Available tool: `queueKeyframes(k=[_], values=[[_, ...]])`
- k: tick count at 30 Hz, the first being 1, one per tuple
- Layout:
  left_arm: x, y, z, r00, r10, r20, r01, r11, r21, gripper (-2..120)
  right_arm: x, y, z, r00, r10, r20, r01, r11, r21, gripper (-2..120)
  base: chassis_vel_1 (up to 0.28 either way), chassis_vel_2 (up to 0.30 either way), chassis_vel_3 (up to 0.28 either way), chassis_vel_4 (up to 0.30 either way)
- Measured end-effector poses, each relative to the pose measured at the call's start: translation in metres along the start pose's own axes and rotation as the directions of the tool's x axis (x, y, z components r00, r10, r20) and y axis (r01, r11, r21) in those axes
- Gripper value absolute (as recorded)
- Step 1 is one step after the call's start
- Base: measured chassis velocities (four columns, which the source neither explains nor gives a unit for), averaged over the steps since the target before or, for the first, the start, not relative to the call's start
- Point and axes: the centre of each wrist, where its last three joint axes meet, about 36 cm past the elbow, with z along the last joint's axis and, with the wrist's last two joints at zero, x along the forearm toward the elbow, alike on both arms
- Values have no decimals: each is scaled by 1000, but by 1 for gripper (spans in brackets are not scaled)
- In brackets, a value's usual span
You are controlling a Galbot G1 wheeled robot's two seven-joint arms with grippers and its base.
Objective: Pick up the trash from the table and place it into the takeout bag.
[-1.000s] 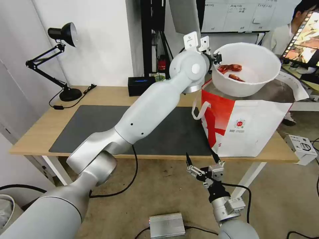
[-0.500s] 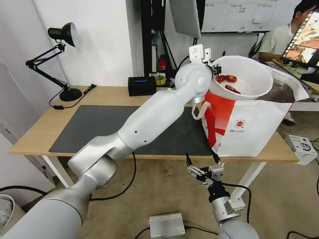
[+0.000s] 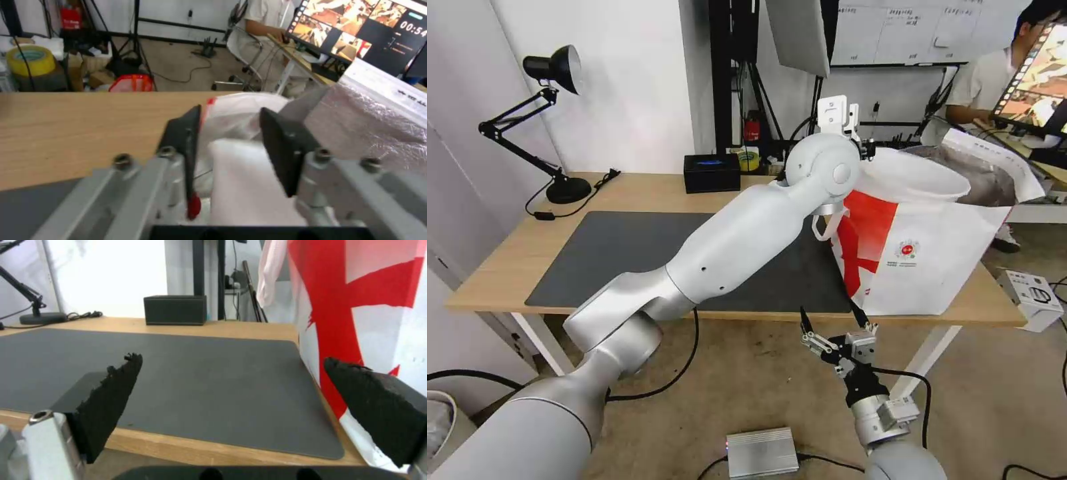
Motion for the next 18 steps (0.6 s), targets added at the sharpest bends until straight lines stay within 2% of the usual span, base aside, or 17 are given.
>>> queueKeyframes(k=[1,2,8,9,11,13,15,17,18], values=[[0,0,1,1000,0,-1,0,1000,0,52,0,0,0,1000,0,0,0,1000,0,100,0,0,0,0],[0,0,1,1000,0,-1,0,1000,0,52,0,0,0,1000,0,0,0,1000,0,100,0,0,0,0],[0,1,0,1000,4,1,-4,1000,1,75,0,0,0,1000,0,0,0,1000,0,100,0,0,0,0],[0,1,0,1000,4,1,-4,1000,1,75,0,0,0,1000,0,0,0,1000,0,100,0,0,0,0],[0,1,1,1000,13,5,-13,1000,-1,87,0,0,0,1000,0,0,0,1000,0,100,0,0,0,0],[0,2,1,1000,17,10,-17,1000,-6,90,0,0,0,1000,0,0,0,1000,0,100,0,0,0,0],[-2,5,7,999,30,24,-30,999,-24,98,0,0,0,1000,0,0,0,1000,0,100,0,0,0,0],[-3,7,10,999,33,32,-32,999,-38,99,0,0,0,1000,0,0,0,1000,0,100,0,0,0,0],[-7,11,18,998,40,47,-37,997,-68,100,0,0,0,1000,0,0,0,1000,0,100,0,0,0,0]])
